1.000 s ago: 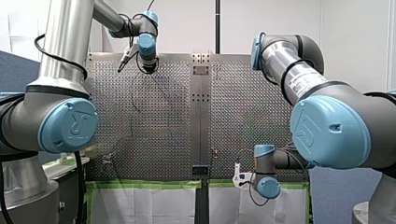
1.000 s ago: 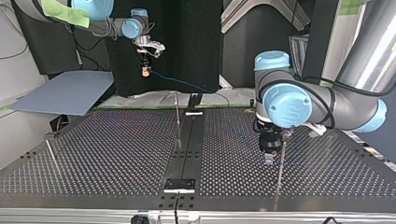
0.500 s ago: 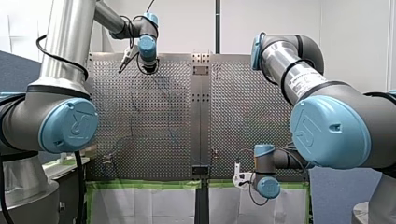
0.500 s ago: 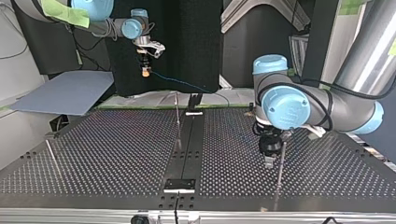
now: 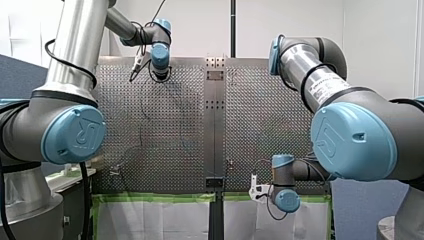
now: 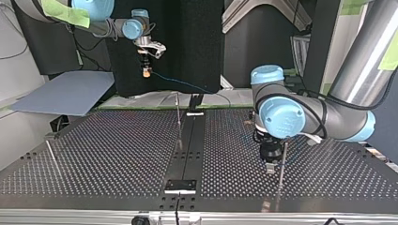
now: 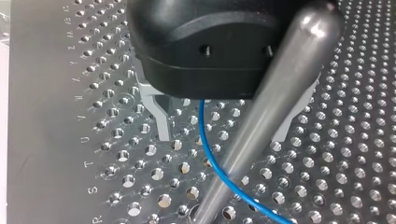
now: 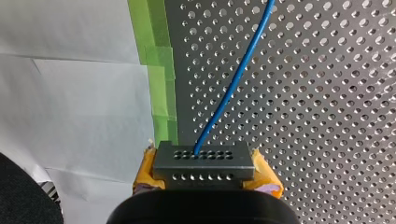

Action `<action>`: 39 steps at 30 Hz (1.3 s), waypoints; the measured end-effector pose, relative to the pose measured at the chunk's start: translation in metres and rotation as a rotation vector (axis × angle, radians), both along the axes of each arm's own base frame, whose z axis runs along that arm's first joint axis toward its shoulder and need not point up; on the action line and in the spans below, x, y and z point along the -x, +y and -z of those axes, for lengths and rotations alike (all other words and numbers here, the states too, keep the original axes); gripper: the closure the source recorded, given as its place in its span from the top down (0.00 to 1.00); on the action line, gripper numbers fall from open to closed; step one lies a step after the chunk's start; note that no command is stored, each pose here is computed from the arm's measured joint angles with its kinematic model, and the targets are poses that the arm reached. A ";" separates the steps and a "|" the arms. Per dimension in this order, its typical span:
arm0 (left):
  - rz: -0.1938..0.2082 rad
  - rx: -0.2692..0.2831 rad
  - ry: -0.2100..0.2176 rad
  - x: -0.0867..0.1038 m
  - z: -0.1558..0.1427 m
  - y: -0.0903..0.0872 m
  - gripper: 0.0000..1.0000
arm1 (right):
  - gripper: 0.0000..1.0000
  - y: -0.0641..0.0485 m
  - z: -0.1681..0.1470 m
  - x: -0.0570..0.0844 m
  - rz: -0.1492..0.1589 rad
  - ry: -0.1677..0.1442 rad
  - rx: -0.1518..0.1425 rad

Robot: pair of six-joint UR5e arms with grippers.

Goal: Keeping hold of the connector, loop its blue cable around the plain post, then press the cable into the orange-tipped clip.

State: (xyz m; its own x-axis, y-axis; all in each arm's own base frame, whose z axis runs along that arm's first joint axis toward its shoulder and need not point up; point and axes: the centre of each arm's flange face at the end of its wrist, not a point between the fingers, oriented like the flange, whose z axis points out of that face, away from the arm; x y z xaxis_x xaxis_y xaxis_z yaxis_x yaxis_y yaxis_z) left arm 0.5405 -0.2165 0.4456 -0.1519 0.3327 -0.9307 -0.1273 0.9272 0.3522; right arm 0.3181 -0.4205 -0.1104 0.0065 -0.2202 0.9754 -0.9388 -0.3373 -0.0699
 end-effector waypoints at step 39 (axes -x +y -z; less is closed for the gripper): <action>-0.029 -0.040 0.002 0.004 -0.004 -0.025 1.00 | 0.00 -0.003 -0.001 -0.001 -0.001 0.002 0.006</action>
